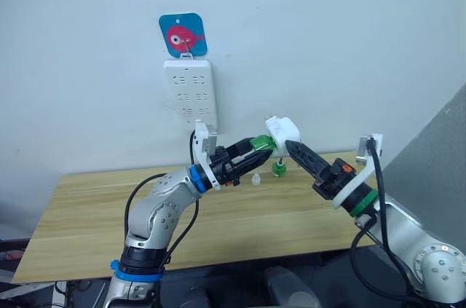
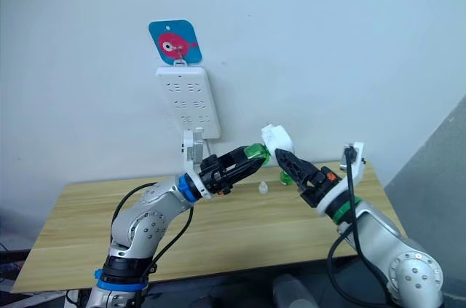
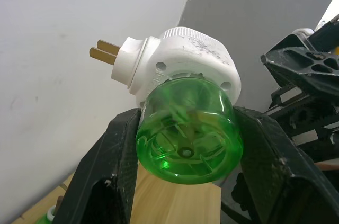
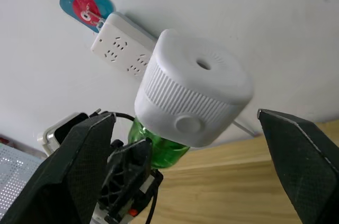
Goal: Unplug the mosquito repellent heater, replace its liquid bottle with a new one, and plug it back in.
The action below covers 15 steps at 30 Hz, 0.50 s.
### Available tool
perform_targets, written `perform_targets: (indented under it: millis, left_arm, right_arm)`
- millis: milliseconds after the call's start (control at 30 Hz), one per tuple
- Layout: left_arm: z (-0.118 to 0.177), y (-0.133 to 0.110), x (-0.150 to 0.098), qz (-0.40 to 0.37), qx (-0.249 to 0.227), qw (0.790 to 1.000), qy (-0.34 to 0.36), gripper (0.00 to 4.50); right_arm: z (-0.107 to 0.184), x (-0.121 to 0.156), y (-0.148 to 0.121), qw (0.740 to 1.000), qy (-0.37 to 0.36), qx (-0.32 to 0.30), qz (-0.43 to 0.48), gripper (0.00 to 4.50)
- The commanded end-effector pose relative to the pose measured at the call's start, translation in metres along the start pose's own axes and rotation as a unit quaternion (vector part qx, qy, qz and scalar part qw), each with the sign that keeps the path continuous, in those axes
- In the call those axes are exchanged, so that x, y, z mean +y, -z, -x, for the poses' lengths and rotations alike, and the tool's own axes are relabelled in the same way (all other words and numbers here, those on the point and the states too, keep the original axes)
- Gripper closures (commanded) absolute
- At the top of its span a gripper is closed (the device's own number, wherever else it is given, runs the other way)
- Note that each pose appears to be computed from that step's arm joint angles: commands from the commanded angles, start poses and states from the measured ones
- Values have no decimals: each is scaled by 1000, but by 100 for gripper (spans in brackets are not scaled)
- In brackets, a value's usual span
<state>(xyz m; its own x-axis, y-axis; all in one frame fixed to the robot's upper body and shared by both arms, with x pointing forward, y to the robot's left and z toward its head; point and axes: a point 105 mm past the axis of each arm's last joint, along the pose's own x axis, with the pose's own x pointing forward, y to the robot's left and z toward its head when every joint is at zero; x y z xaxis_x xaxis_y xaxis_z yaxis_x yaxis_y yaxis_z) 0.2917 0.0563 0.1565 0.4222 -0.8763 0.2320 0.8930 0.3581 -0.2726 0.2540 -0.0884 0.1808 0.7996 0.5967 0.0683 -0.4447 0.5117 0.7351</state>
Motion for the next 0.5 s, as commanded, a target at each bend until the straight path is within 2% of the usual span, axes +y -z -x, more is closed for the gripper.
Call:
perform_targets:
  millis: [33, 500]
  left_arm:
    - [-5, -12, -5, -3, -25, 1000, 13, 216]
    - [-3, -11, -4, 6, -32, 999, 6, 216]
  right_arm:
    - [-7, 8, -5, 1000, -20, -15, -3, 0]
    - [-31, 10, -10, 998, -44, -47, -26, 0]
